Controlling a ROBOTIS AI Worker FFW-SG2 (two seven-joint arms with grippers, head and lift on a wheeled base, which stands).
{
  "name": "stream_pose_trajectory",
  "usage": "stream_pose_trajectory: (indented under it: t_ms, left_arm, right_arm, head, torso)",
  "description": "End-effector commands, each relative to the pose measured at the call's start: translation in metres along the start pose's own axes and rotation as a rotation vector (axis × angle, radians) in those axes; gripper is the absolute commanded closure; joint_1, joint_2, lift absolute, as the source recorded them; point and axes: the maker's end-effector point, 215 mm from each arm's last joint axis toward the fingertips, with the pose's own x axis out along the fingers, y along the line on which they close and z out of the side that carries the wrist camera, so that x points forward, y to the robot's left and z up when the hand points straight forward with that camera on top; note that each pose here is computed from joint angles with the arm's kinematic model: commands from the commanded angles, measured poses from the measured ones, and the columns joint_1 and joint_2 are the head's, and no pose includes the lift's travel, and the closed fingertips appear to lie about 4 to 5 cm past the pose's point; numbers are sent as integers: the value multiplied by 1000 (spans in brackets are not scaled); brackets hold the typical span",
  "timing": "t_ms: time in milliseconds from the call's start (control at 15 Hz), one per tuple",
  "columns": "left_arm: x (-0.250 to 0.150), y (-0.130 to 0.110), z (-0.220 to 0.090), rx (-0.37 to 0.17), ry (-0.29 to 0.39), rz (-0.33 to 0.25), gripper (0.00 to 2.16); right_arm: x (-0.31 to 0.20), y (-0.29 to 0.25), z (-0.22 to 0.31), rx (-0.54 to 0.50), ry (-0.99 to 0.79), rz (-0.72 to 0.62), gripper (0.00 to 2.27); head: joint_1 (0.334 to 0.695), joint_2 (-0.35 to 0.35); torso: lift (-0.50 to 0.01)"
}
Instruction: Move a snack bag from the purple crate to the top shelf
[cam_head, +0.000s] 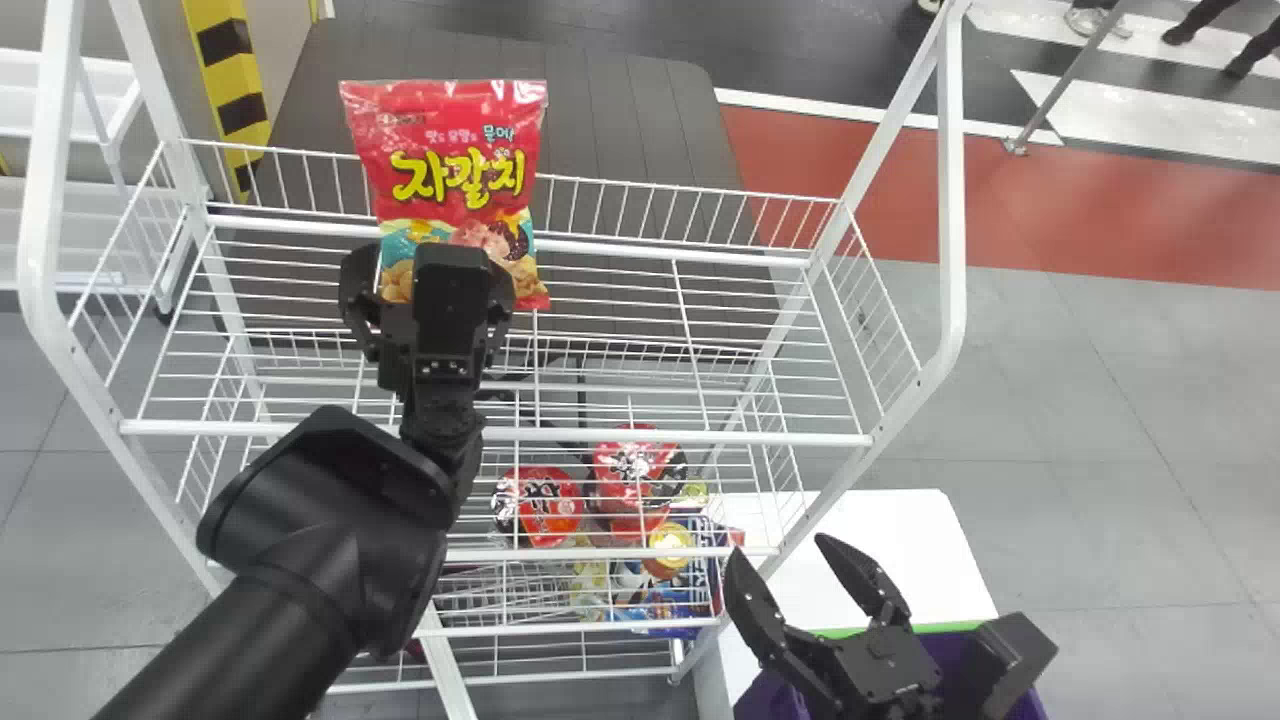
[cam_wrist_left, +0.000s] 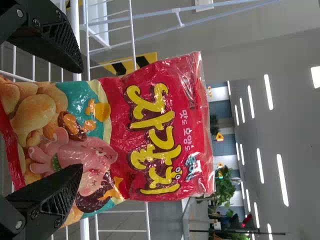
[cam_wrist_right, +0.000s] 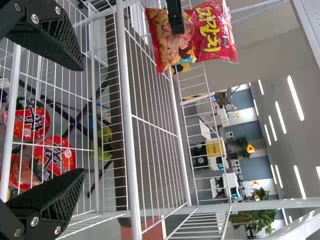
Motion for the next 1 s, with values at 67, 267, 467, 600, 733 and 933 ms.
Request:
stream_pose_trajectory:
  t_ms: [67, 267, 467, 600, 733, 933]
  left_arm:
    - [1, -3, -2, -1, 5, -13, 255]
    - [4, -2, -8, -11, 22, -20, 421]
    - [5, -3, -8, -22, 26, -25, 421]
    - [4, -7, -8, -18, 24, -34, 707]
    - [1, -7, -9, -9, 22, -24, 1001]
    - [-2, -8, -8, 9, 9, -22, 1119]
  right_arm:
    - [-1, -1, -1, 11, 0, -2, 97]
    - [-3, 1, -2, 15, 1, 4, 100]
    - [-7, -1, -4, 19, 2, -1, 107]
    - [-8, -2, -4, 21, 2, -2, 107]
    - [-9, -4, -3, 23, -1, -3, 110]
    - [-11, -5, -3, 33, -3, 0, 110]
  head:
    - [695, -229]
    - [695, -232]
    - [695, -229]
    - [695, -232]
    - [695, -236]
    - [695, -241]
  torso:
    - [0]
    - [0]
    - [0]
    - [0]
    - [0]
    - [0]
